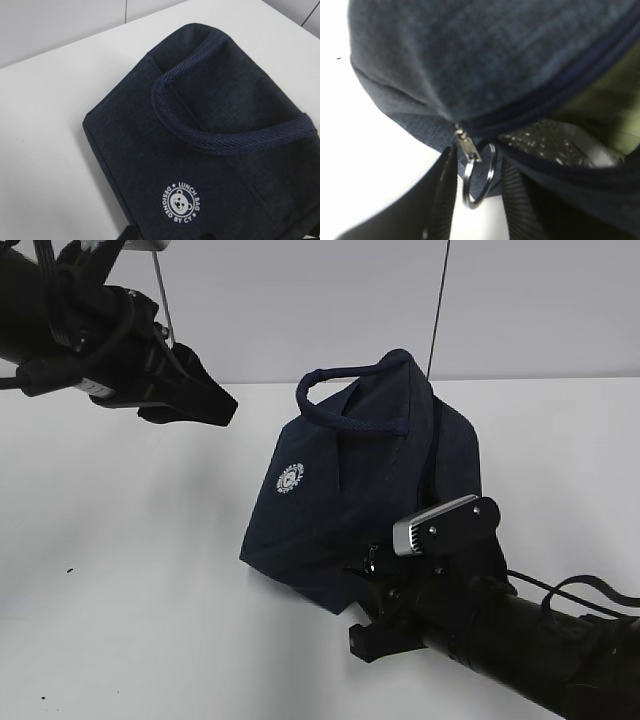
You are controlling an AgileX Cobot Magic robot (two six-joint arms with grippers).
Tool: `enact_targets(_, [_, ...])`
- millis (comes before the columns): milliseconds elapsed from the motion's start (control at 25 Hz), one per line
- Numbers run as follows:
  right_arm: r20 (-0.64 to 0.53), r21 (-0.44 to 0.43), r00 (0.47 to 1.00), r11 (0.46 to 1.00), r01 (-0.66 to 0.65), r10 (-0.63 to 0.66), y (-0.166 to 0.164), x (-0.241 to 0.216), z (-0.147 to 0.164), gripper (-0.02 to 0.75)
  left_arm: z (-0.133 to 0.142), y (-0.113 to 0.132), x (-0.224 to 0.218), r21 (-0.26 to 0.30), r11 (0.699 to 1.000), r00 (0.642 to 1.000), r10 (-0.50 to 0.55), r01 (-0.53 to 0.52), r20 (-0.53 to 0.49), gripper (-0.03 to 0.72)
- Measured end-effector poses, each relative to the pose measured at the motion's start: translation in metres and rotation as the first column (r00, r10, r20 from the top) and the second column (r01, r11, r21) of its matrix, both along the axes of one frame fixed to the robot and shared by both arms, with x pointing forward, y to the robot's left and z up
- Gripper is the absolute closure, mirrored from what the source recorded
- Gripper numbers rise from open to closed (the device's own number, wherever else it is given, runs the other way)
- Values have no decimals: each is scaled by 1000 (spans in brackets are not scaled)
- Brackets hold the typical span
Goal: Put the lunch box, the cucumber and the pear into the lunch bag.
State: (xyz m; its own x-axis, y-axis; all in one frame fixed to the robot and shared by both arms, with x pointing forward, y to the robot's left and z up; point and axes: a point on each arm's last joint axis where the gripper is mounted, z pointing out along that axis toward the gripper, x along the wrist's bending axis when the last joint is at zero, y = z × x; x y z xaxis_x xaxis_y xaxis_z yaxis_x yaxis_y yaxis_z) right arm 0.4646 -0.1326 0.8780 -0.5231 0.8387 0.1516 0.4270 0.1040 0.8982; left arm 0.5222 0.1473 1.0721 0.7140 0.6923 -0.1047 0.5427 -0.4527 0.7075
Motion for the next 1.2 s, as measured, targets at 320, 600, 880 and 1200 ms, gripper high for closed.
enact_targets(320, [1, 3, 1000, 1000, 1, -1, 0, 0, 0, 512, 0, 0, 0, 0, 1000, 1000, 0, 0, 0, 450])
enact_targets(600, [3, 4, 1000, 1000, 1, -1, 0, 0, 0, 543, 0, 0, 0, 0, 1000, 1000, 0, 0, 0, 450])
enact_targets(880, [3, 4, 1000, 1000, 1, -1, 0, 0, 0, 554, 0, 0, 0, 0, 1000, 1000, -1, 1, 1, 450])
enact_targets(1200, [3, 4, 1000, 1000, 1, -1, 0, 0, 0, 556, 0, 0, 0, 0, 1000, 1000, -1, 1, 1, 450])
